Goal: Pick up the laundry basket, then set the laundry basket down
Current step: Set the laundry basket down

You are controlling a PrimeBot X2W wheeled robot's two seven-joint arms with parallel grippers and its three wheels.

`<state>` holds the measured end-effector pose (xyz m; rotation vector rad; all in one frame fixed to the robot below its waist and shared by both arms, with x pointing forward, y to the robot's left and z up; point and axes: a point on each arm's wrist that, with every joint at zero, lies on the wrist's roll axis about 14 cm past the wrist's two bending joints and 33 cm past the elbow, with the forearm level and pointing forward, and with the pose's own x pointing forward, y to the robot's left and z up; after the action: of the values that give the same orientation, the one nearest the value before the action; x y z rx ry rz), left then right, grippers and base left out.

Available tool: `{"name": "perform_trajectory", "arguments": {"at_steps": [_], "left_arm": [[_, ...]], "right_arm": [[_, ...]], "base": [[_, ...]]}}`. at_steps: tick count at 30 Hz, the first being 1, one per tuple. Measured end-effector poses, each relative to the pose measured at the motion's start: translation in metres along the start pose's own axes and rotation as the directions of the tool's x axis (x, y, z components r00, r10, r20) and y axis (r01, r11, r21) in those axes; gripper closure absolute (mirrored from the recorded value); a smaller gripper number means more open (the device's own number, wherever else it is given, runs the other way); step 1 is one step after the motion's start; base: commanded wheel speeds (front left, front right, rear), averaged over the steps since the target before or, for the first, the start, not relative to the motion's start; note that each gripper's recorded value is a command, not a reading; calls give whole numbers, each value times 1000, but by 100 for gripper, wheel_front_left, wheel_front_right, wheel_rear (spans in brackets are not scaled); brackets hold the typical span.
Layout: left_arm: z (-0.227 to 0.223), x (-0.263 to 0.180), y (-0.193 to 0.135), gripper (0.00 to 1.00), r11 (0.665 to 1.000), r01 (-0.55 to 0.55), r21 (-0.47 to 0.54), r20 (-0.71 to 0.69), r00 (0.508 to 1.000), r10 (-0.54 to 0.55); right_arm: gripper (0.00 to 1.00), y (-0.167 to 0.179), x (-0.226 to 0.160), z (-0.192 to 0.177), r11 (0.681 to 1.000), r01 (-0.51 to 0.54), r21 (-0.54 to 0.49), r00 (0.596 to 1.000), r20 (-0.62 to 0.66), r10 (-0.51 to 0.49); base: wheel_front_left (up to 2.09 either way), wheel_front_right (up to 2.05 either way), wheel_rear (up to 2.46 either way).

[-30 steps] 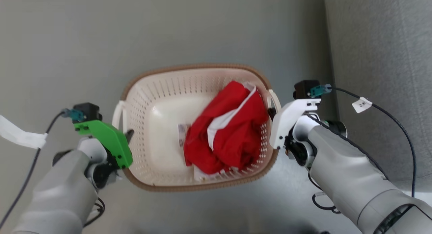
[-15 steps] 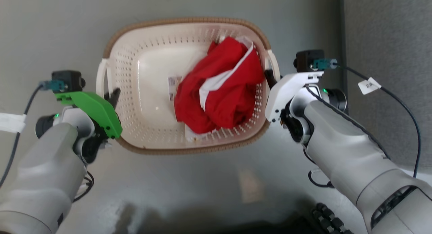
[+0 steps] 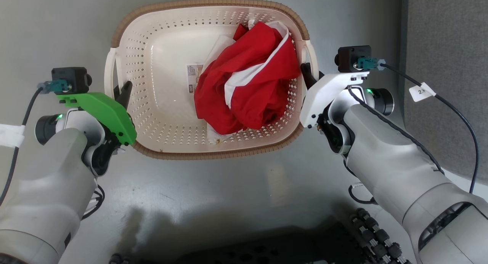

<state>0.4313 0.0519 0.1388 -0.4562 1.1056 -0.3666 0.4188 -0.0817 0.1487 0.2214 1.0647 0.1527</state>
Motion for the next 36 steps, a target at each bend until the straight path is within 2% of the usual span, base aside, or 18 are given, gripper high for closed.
{"name": "perform_trajectory", "arguments": {"at_steps": [15,16,17,18,19,28,36], "left_arm": [[-8,5,3,100,1000,-4,-18,-3,1000,4],[-8,6,2,87,1000,-1,-29,-2,1000,1],[-8,6,1,51,999,3,-37,-1,1000,-3],[-8,7,-1,6,999,9,-42,0,1000,-9],[-8,7,-3,0,999,15,-42,0,1000,-15],[0,0,-5,0,999,16,-47,11,1000,-16],[14,-13,-11,0,1000,19,18,52,998,-19]], "right_arm": [[100,-3,7,-4,1000,4,-6,1000,-9,-4],[100,-3,7,-3,1000,7,-7,1000,-9,-7],[53,-3,8,-3,1000,6,-7,1000,-7,-6],[3,-3,8,-2,1000,4,-10,1000,-6,-5],[0,-5,8,-2,1000,5,-10,1000,-6,-5],[0,-2,5,4,999,-18,-28,1000,9,19],[0,2,-6,20,999,-25,-41,998,51,27]], "base": [[0,0,0],[0,0,0],[0,0,0],[0,0,0],[0,0,0],[0,0,0],[0,0,0]]}}
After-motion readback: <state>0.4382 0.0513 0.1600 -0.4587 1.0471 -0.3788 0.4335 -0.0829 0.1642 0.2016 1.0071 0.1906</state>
